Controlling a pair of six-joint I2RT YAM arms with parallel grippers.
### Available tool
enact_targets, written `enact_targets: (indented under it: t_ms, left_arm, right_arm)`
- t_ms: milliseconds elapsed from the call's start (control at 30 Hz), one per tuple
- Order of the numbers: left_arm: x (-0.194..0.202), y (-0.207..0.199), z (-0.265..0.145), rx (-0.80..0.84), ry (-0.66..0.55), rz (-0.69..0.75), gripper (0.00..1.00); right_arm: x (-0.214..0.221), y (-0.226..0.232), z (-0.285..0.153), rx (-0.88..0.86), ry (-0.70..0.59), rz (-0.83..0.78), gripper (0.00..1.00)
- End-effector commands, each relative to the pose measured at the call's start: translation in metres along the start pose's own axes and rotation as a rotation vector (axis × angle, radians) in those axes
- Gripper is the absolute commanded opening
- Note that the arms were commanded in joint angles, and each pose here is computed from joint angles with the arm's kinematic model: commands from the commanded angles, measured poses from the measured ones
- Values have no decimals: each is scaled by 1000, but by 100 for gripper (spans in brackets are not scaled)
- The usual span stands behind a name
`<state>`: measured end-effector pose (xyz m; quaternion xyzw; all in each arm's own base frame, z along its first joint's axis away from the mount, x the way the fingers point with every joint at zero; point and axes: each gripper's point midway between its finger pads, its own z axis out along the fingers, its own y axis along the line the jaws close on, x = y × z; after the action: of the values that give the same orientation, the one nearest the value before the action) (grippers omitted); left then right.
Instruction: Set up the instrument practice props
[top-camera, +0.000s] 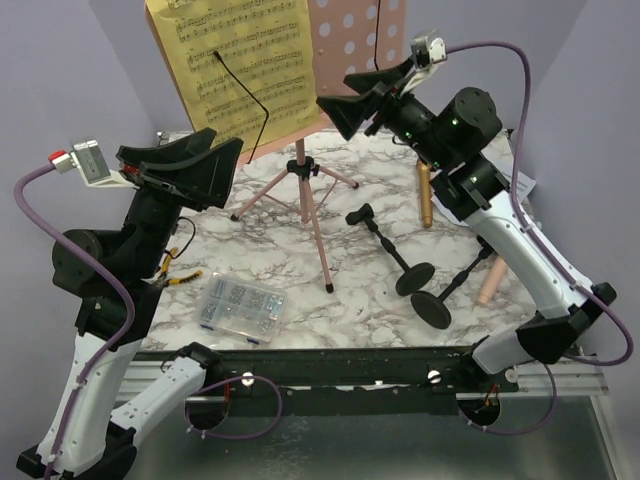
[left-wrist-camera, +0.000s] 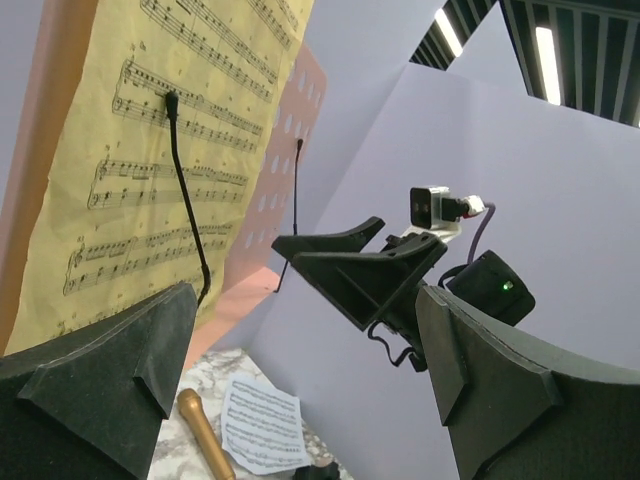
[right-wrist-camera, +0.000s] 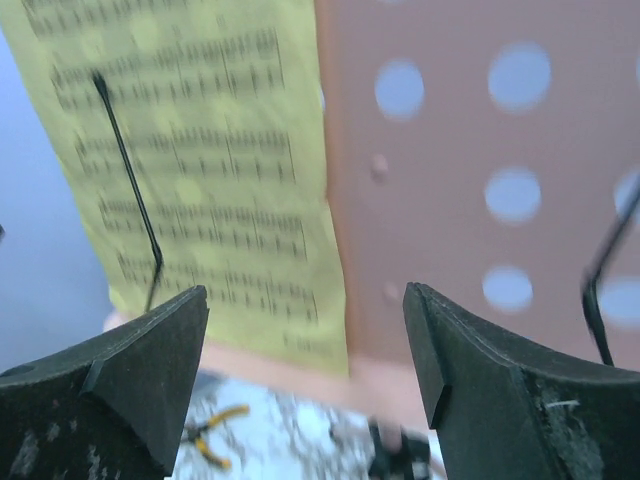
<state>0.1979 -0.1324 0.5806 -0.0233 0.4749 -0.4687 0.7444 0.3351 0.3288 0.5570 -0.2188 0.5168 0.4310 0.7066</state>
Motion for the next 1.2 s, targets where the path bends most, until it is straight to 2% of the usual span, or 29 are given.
enact_targets:
  t_ms: [0, 200, 333, 467, 600, 700, 767, 867, 1033, 1167]
  left_arm:
    - [24, -3, -24, 21, 126, 12, 99]
    - [33, 19, -81, -74, 144, 107, 99]
    - [43, 58, -119, -256, 177, 174, 99]
    - [73, 96, -149, -414, 223, 113, 99]
    - [126, 129, -168, -537, 309, -46, 99]
    - [170, 146, -178, -592, 392, -164, 99]
    - [196, 156, -185, -622, 454, -215, 99]
    - [230, 169, -192, -665, 527, -283, 99]
    - [259, 183, -186, -676, 549, -350, 99]
    - [287, 188, -178, -664, 583, -445, 99]
  right_arm:
    - [48, -26, -54, 172, 179, -65, 87]
    - [104, -49, -153, 367, 317, -130, 94]
    - [173, -41, -190, 326, 418, -51, 94]
    - [234, -19, -191, 189, 469, 115, 94]
    - [296, -6, -188, 93, 562, 276, 89]
    - [317, 8, -184, 12, 569, 379, 87]
    - [325, 11, -176, -22, 541, 411, 85]
    - [348, 9, -167, -39, 567, 450, 77]
    - [376, -4, -161, -6, 585, 436, 60]
    - [386, -8, -159, 7, 579, 403, 55]
